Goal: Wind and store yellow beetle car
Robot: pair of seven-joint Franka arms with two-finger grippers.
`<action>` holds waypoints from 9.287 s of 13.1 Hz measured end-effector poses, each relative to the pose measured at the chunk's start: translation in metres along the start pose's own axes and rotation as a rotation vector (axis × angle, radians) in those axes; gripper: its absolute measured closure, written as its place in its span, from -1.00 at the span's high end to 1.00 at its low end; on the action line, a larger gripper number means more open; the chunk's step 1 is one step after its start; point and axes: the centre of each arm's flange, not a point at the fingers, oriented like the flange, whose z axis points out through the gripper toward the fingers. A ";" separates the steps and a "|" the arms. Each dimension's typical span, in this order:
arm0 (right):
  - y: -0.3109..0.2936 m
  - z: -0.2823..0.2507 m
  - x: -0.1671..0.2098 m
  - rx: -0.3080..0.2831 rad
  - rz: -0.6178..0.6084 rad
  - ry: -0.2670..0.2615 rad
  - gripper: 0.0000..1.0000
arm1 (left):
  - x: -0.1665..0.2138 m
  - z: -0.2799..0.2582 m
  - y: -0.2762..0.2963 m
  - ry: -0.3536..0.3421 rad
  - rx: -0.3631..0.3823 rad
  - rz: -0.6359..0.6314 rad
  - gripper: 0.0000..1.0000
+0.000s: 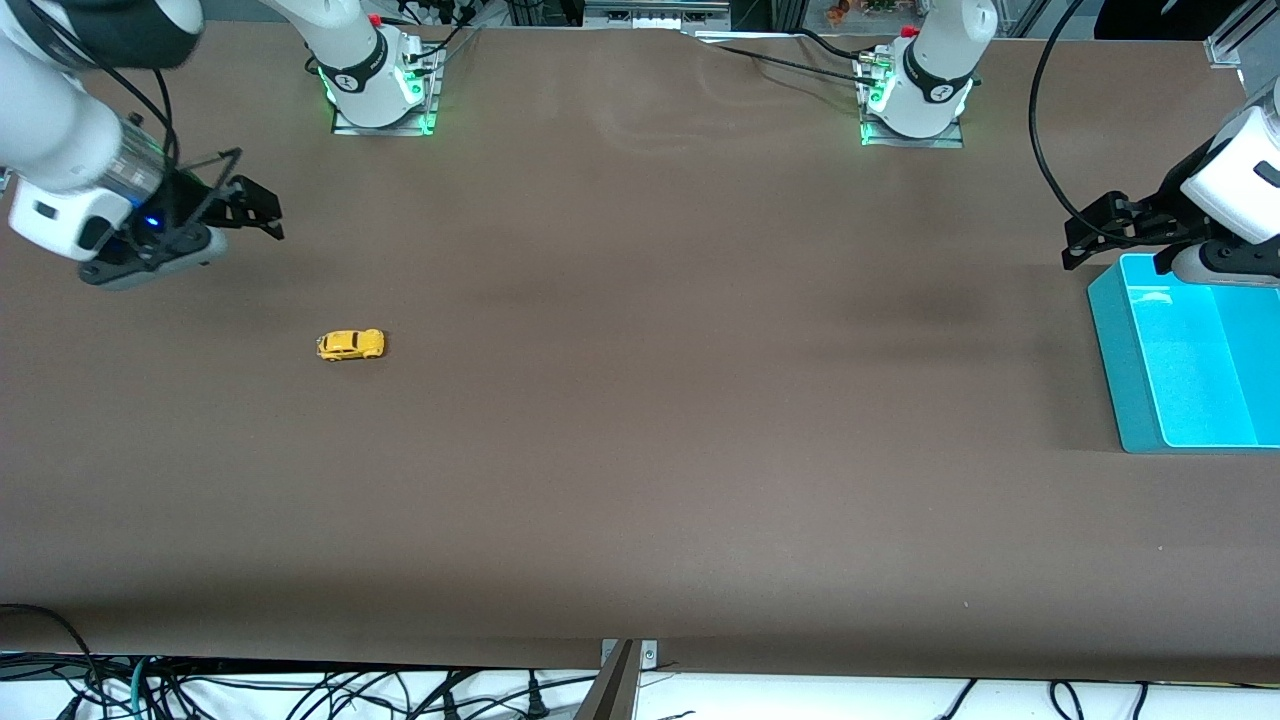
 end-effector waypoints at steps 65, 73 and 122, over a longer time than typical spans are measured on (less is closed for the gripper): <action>0.097 0.307 -0.016 -0.110 -1.217 0.047 -0.09 | -0.001 0.004 -0.011 -0.021 0.044 -0.014 1.00; 0.160 0.306 -0.051 -0.107 -1.284 0.046 -0.09 | -0.001 0.004 -0.014 -0.028 0.043 -0.020 1.00; 0.022 -0.043 -0.039 -0.002 -0.060 0.097 1.00 | -0.002 0.035 -0.028 -0.170 0.034 0.023 1.00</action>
